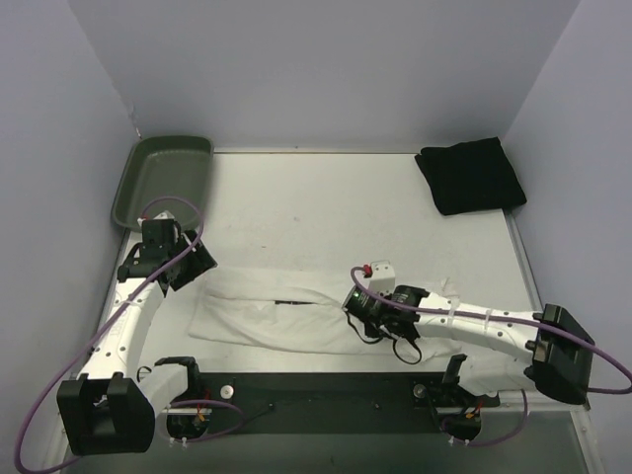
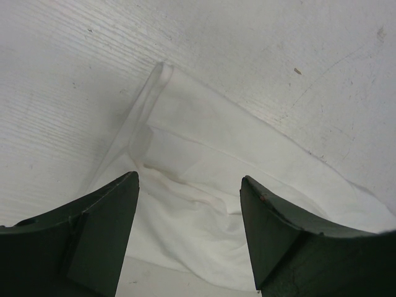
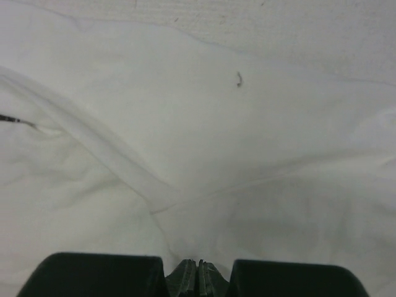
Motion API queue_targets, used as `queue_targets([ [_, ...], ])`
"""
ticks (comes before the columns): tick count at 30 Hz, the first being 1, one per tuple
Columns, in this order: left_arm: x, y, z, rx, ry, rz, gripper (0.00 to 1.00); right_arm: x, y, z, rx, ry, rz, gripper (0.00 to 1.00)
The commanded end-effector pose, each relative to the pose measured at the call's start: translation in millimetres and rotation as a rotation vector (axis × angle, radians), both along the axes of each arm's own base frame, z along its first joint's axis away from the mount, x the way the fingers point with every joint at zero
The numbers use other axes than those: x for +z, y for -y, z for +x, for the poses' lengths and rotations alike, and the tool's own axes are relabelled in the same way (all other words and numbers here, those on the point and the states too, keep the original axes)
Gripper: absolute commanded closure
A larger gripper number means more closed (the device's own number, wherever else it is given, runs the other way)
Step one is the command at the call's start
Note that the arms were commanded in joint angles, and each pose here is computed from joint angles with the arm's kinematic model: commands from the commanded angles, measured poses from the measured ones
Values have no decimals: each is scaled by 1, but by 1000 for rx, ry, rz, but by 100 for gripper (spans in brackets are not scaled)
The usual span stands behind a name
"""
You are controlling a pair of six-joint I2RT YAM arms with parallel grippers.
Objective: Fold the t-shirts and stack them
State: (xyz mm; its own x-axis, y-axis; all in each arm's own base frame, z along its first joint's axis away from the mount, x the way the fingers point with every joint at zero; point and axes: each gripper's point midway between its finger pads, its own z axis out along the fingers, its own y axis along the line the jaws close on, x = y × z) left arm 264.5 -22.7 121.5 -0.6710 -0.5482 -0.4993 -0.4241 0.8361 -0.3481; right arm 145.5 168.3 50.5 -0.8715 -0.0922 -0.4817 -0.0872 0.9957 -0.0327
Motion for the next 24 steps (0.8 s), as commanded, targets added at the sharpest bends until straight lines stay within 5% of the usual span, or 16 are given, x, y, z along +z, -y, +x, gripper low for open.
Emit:
queue_targets([
  [1,11,-4,7,-1,65,14,24,-7,6,-16,-11,9,-93,96],
  [4,11,-3,6,-5,66,11,24,-7,-4,-16,10,18,-119,82],
  [10,12,-4,6,-6,72,20,24,30,-10,5,13,144,-177,14],
  [11,12,-4,6,-7,71,19,24,43,-17,13,11,173,-154,10],
  [17,12,2,9,-33,77,-3,24,59,-26,51,5,207,-184,7],
  [24,7,2,8,-47,48,0,30,42,-100,91,86,131,57,10],
])
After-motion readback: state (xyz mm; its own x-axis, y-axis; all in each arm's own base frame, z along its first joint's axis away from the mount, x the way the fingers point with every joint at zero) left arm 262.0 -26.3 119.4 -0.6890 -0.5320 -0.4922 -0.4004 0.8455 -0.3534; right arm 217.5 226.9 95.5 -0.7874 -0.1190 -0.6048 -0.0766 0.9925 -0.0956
